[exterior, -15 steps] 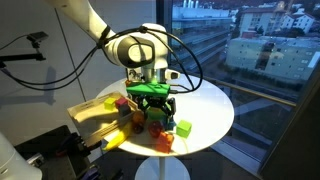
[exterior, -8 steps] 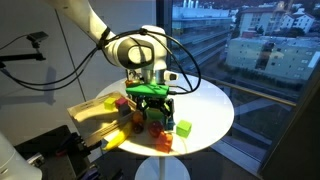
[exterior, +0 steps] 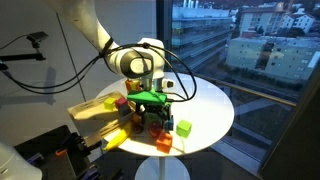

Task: Put the apple into the bowl

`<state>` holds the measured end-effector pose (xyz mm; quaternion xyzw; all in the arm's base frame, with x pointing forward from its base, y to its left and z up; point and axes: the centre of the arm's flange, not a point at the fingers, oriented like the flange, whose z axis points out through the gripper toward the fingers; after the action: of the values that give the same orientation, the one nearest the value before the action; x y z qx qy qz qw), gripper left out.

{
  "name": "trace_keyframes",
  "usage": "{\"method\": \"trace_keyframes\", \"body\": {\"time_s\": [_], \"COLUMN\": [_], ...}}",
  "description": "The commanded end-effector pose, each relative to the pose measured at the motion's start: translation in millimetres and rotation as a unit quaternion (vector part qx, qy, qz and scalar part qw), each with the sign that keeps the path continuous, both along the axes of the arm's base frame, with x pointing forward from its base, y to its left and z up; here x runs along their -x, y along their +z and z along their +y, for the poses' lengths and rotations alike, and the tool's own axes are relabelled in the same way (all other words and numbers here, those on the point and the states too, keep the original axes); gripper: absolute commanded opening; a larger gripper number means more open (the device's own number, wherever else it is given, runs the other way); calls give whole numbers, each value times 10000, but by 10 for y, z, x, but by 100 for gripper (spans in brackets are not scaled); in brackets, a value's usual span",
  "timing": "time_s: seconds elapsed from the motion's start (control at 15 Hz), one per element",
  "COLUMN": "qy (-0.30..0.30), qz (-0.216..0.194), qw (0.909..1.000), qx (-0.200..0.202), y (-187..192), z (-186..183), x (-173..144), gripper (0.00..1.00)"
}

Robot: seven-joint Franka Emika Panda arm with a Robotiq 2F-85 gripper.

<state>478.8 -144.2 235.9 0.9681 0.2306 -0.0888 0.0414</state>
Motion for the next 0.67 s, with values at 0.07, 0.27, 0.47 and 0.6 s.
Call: {"method": "trace_keyframes", "body": {"time_s": [0.07, 0.27, 0.47, 0.6], "qy": [78, 133, 106, 84], "qz": [-205, -304, -334, -316], "qw": [9997, 9994, 9993, 9994], "qx": [-88, -100, -97, -114], "y": [-104, -156, -201, -240], "z": [0, -5, -41, -68], "x": [-95, -127, -143, -146], "gripper": [100, 100, 100, 73]}}
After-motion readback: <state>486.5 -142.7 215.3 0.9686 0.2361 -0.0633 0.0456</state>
